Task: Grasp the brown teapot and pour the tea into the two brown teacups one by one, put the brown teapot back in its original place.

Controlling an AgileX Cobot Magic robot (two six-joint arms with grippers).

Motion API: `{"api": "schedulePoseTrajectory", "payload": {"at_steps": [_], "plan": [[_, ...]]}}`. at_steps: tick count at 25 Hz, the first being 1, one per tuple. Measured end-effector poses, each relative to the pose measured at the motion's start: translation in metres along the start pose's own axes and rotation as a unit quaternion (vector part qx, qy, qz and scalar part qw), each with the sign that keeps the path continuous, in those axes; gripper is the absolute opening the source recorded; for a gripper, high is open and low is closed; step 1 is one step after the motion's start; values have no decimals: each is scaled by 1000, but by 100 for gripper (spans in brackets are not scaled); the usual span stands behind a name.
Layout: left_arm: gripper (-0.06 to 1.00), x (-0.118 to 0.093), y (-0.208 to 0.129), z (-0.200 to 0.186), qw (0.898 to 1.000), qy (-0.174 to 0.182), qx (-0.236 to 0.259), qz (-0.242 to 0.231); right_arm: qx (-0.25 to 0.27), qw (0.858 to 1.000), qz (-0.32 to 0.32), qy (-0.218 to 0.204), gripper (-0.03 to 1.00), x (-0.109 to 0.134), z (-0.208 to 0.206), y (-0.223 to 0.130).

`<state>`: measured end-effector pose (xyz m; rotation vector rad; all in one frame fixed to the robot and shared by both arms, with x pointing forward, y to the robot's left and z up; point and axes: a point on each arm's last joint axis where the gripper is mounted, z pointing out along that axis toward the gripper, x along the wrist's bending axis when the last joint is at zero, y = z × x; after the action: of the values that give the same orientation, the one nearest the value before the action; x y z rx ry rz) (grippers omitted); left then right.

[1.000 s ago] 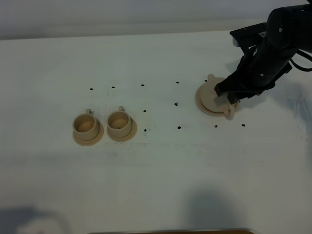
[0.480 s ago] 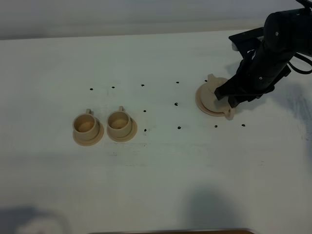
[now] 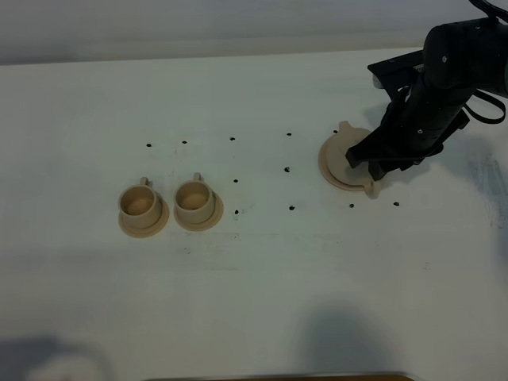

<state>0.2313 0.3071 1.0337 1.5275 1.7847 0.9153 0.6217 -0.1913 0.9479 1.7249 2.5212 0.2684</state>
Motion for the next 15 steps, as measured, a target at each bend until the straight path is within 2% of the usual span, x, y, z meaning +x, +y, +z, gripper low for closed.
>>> {"api": "schedulePoseTrajectory", "payload": {"at_steps": [15], "plan": [[30, 0, 0, 0, 1000, 0, 0, 0, -9, 1000, -5, 1, 41, 5, -2, 2]]}}
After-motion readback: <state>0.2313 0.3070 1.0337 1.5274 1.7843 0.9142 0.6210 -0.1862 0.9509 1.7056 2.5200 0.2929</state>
